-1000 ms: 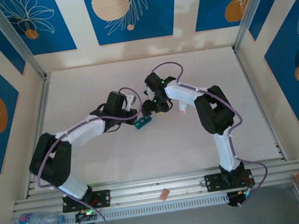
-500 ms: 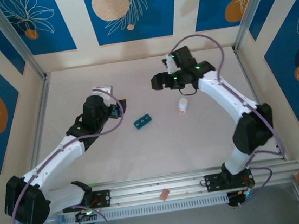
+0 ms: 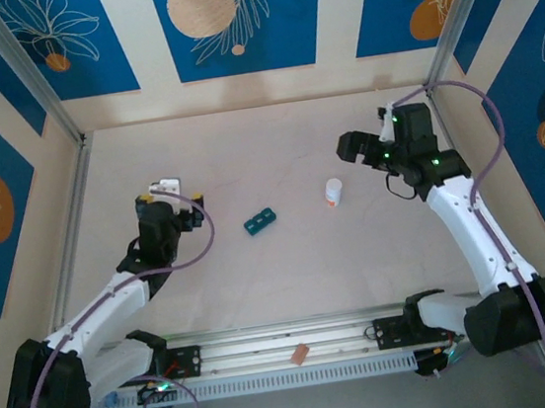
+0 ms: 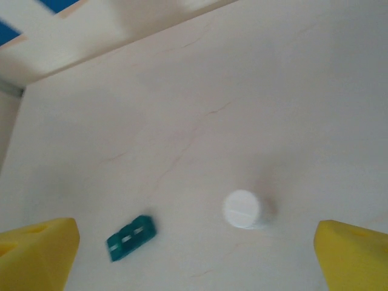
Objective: Sort the pills into containers
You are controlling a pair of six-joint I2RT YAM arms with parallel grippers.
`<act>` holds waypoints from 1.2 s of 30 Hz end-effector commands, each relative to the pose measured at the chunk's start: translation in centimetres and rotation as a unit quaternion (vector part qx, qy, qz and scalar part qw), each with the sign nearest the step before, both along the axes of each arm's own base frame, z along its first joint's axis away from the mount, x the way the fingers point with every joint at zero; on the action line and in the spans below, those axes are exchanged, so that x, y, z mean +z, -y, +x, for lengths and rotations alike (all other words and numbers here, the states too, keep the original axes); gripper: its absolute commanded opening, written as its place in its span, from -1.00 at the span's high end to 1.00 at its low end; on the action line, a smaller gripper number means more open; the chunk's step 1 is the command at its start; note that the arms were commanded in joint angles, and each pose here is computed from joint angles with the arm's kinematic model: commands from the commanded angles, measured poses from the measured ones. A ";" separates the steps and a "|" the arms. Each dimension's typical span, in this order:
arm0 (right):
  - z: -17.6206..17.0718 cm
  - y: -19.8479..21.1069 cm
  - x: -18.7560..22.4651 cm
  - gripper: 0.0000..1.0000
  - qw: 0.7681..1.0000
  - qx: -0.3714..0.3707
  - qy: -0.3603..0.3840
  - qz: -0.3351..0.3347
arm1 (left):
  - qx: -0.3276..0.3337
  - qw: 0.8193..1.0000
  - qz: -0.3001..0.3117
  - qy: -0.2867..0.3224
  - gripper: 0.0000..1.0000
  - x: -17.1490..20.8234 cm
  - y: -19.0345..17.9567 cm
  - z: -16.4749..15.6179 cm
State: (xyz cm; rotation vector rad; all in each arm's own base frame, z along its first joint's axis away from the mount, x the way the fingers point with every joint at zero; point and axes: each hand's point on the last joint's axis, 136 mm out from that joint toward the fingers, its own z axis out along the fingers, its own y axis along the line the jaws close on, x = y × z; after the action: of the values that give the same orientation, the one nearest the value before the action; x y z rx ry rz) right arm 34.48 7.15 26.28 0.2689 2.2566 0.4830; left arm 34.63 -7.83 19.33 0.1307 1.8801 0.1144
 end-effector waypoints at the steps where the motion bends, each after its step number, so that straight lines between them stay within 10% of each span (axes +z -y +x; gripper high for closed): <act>1: 0.6 4.0 -1.0 -0.98 0.996 -0.085 0.014 -0.022 | 0.022 0.997 0.002 0.068 -1.00 2.7 -1.4 0.8; 25: 1.4 10.8 -10.1 -0.98 0.963 -0.164 0.071 -0.201 | 0.027 0.998 0.042 0.041 -1.00 -6.4 -4.7 3.0; 36: 2.7 8.8 -12.8 -0.98 0.967 -0.108 0.139 -0.187 | -0.105 0.994 -0.027 -0.003 -1.00 -10.0 -2.6 3.8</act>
State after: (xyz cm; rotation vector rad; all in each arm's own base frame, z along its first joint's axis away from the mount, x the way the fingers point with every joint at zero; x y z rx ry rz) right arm 35.77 -2.23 11.54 0.2951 2.0840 -0.0609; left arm 37.90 -3.90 8.29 0.2524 1.9182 0.0182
